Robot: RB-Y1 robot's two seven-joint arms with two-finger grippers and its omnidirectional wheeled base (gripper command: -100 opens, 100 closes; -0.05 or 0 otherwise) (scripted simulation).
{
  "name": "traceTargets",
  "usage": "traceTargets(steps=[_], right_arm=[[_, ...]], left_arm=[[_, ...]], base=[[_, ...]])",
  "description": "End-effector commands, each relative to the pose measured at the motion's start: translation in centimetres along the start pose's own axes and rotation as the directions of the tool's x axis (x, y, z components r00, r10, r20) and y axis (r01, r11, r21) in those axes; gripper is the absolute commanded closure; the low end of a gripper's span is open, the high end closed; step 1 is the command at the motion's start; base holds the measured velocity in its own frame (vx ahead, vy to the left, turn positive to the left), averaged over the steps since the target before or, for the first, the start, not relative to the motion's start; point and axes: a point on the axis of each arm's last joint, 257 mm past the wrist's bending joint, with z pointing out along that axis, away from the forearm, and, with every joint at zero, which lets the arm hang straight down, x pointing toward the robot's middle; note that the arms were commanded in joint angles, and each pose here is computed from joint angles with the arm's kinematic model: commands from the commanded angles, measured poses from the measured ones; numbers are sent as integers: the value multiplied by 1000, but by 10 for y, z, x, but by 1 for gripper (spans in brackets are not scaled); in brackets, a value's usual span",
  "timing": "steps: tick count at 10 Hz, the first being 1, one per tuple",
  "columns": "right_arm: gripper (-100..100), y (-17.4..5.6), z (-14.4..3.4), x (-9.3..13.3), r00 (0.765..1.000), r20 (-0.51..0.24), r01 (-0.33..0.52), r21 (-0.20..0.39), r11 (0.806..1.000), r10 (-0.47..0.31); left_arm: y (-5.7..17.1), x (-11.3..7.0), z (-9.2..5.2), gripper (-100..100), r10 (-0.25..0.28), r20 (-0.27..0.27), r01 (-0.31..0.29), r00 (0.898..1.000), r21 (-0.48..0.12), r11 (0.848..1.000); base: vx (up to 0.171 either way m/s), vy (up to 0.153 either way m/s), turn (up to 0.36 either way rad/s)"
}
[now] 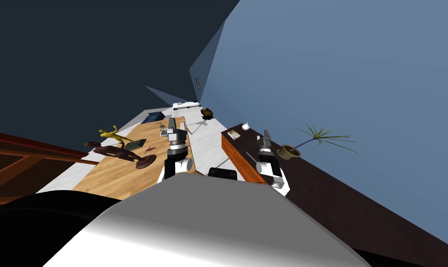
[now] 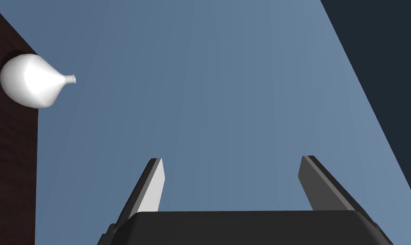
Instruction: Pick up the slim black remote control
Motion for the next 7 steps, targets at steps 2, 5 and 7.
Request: traceTargets(steps=[2,5,7], right_arm=[[-100,-26,6,-9,1000,6,-24,77,997,23],[-100,-68,13,-19,997,25,-70,193,979,66],[-100,-94,14,-26,995,44,-97,263,960,89]], left_arm=[[0,0,0,0,0,0,0,1000,0,1000],[0,0,0,0,0,0,0,1000,0,1000],[0,0,0,0,0,0,0,1000,0,1000]], base=[[2,24,20],[6,24,26],[9,22,25]])
